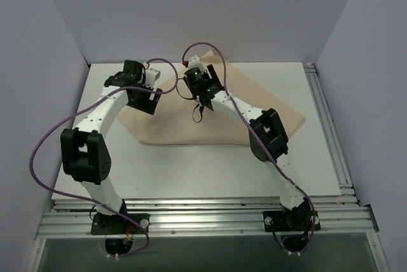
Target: Prepare the surgical pack
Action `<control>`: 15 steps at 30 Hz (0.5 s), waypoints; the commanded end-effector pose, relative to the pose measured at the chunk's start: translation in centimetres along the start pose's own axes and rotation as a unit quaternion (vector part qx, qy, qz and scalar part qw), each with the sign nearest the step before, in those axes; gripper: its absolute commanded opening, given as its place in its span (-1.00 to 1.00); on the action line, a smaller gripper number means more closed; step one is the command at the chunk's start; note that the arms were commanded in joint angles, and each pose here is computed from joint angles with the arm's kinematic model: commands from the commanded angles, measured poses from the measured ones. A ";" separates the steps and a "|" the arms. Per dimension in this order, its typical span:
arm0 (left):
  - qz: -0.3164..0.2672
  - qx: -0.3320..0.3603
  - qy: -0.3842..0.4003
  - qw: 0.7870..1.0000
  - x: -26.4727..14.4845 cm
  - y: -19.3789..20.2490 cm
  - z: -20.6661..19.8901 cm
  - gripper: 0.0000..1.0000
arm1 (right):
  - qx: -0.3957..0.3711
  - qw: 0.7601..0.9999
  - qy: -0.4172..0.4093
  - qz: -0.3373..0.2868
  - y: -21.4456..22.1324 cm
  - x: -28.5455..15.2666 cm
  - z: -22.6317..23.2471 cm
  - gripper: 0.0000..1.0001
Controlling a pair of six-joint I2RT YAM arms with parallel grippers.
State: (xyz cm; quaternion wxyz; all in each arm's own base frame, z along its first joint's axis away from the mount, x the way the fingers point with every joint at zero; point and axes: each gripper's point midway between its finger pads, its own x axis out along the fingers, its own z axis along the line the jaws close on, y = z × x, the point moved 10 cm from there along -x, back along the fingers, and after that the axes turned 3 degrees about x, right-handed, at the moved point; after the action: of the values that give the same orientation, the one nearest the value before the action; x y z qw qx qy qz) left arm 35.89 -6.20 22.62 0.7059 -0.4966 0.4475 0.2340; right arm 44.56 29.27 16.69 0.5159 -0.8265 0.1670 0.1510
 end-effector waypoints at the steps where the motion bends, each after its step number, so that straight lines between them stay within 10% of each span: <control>1: -0.040 0.015 -0.023 0.999 -3.2 -1.8 -0.3 0.81 | 0.124 0.989 -0.080 -0.022 -4.4 -2.9 -3.9 0.40; 9: -0.050 0.062 0.013 0.997 -4.7 -3.1 -3.4 0.53 | 0.178 0.958 -0.220 0.040 0.3 -1.3 -6.9 -0.70; 15: -0.093 0.104 0.073 0.988 -1.7 -8.5 -7.0 0.40 | 0.207 0.922 -0.324 0.043 3.6 2.3 -6.2 -0.98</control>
State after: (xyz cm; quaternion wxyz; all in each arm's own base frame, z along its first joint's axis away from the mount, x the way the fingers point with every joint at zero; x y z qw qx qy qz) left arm 36.19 -13.05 27.20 0.7376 -0.4665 0.4692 0.1345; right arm 45.24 20.34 17.15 0.6776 -0.6487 0.1111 0.3282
